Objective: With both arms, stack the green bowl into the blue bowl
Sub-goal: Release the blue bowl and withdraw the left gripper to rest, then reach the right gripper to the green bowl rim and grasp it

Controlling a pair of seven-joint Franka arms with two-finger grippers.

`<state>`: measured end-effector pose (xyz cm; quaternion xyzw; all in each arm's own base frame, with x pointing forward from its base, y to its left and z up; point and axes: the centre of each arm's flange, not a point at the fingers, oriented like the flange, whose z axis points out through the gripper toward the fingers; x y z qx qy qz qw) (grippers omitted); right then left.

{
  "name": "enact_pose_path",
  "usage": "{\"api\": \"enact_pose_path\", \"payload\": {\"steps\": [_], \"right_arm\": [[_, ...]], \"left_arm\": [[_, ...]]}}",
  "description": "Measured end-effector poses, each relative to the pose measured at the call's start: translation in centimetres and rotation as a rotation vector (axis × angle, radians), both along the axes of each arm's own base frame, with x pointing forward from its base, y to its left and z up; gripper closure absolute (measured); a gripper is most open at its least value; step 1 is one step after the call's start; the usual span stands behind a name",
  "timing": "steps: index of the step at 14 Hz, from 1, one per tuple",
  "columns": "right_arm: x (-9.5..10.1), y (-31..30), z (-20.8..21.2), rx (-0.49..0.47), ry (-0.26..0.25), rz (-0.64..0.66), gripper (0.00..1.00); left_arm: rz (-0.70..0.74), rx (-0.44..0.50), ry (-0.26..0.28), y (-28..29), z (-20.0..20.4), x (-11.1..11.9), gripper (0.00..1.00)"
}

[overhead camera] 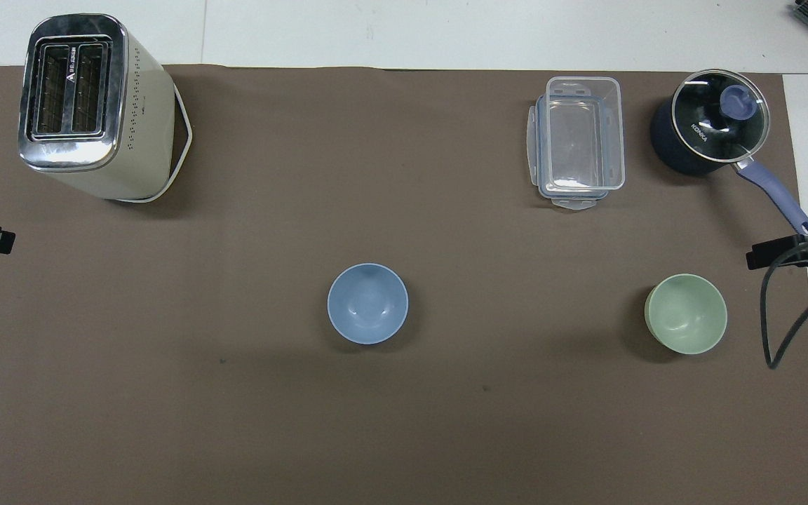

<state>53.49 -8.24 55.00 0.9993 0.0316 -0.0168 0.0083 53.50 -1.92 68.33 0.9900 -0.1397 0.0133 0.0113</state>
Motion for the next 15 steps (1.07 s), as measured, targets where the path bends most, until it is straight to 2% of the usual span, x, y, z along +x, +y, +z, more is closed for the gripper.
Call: {"api": "enact_pose_path", "payload": {"steps": [5,8,11,15], "right_arm": [[0.1,-4.9,-10.2,0.008,0.029,0.030,0.00],[-0.2,-4.7,-15.3,0.013,0.055,0.035,0.00],[-1.5,-4.8,-18.9,0.016,0.062,0.037,0.00],[-3.1,-6.3,-21.3,0.024,0.073,0.052,0.00]], "left_arm": [[0.000,0.001,0.025,0.0,0.2,-0.4,0.00],[0.001,0.001,0.039,0.1,0.3,-0.8,0.00],[0.000,0.000,0.041,0.0,0.5,-1.0,0.00],[0.000,0.000,0.043,0.1,0.5,-1.1,0.00]]}}
